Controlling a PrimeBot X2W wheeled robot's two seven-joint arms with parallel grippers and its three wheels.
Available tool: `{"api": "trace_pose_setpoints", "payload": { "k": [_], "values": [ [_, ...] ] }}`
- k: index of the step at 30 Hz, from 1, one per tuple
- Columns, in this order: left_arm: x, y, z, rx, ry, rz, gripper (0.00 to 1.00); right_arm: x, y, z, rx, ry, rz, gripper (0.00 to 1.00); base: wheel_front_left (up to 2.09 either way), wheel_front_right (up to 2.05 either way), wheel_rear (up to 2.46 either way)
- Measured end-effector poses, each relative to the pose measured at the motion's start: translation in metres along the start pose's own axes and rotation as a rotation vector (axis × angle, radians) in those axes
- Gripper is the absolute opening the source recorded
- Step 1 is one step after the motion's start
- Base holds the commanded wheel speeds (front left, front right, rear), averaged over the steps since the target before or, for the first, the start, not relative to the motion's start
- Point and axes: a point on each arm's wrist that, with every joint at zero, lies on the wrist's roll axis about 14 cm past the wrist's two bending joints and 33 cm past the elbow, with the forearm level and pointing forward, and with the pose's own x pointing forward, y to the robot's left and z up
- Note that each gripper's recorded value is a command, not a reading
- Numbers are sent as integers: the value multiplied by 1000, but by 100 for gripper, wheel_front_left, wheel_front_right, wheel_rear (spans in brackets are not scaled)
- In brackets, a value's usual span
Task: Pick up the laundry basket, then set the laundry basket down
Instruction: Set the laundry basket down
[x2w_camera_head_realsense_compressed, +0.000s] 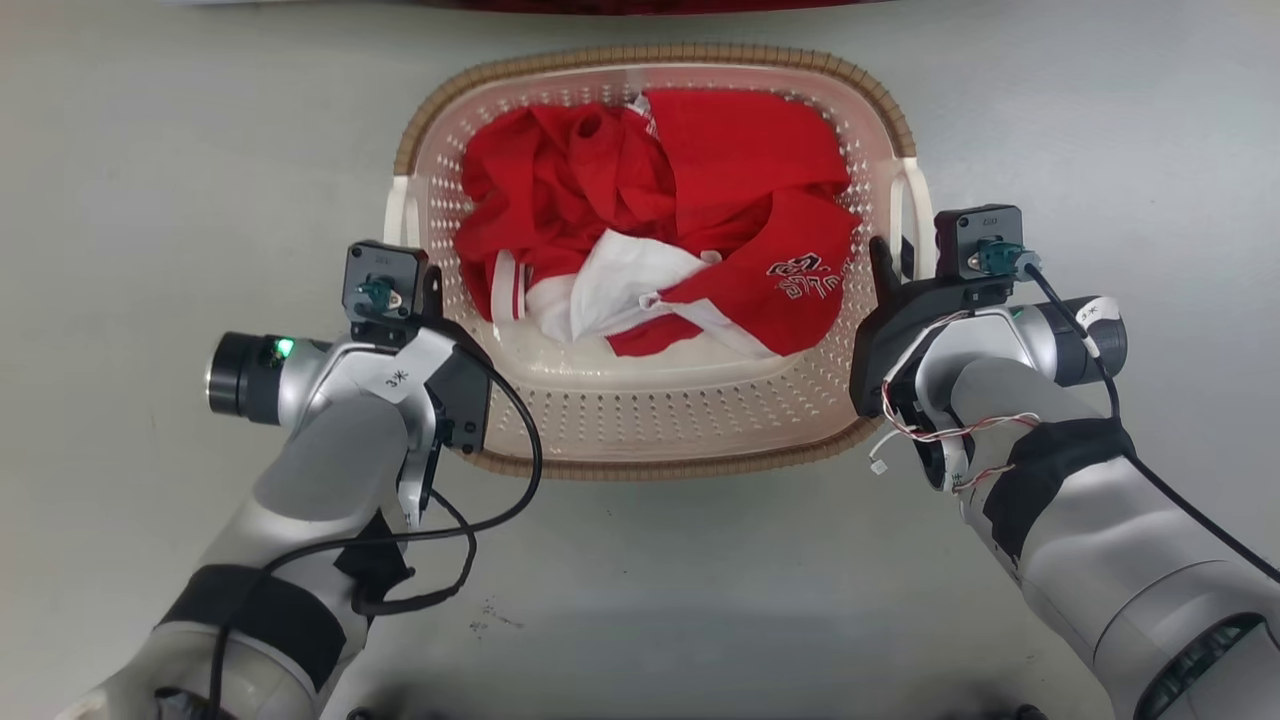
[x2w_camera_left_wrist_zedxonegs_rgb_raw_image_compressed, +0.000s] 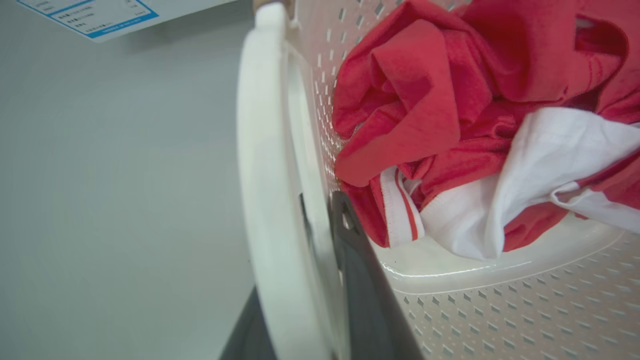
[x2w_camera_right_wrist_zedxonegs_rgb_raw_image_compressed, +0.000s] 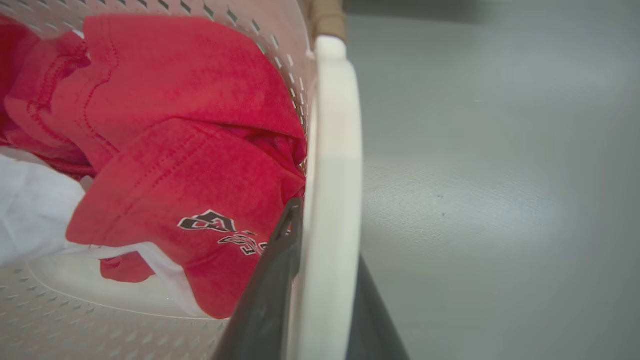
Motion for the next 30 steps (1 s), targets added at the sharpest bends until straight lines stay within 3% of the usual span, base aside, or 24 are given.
{"api": "trace_pose_setpoints", "payload": {
  "k": [20,23,24,25,27,28,30],
  "values": [
    [8,9,3,5,-17,25,0,9,2,5,-1,-34,11,1,0,0,0],
    [9,9,3,4,-21,26,2,10,1,8,-5,-40,10,19,0,0,0],
    [9,9,3,5,-21,26,11,10,1,8,-8,-40,10,27,0,0,0],
    [9,9,4,5,-21,27,28,10,1,8,-10,-42,11,31,0,0,0],
    [10,8,3,8,-18,25,35,11,2,8,-18,-45,14,45,0,0,0],
    [10,8,2,9,-18,24,42,11,3,8,-17,-45,15,47,0,0,0],
    [10,6,2,9,-18,21,48,11,5,8,-17,-46,20,80,0,0,0]
  ]
}}
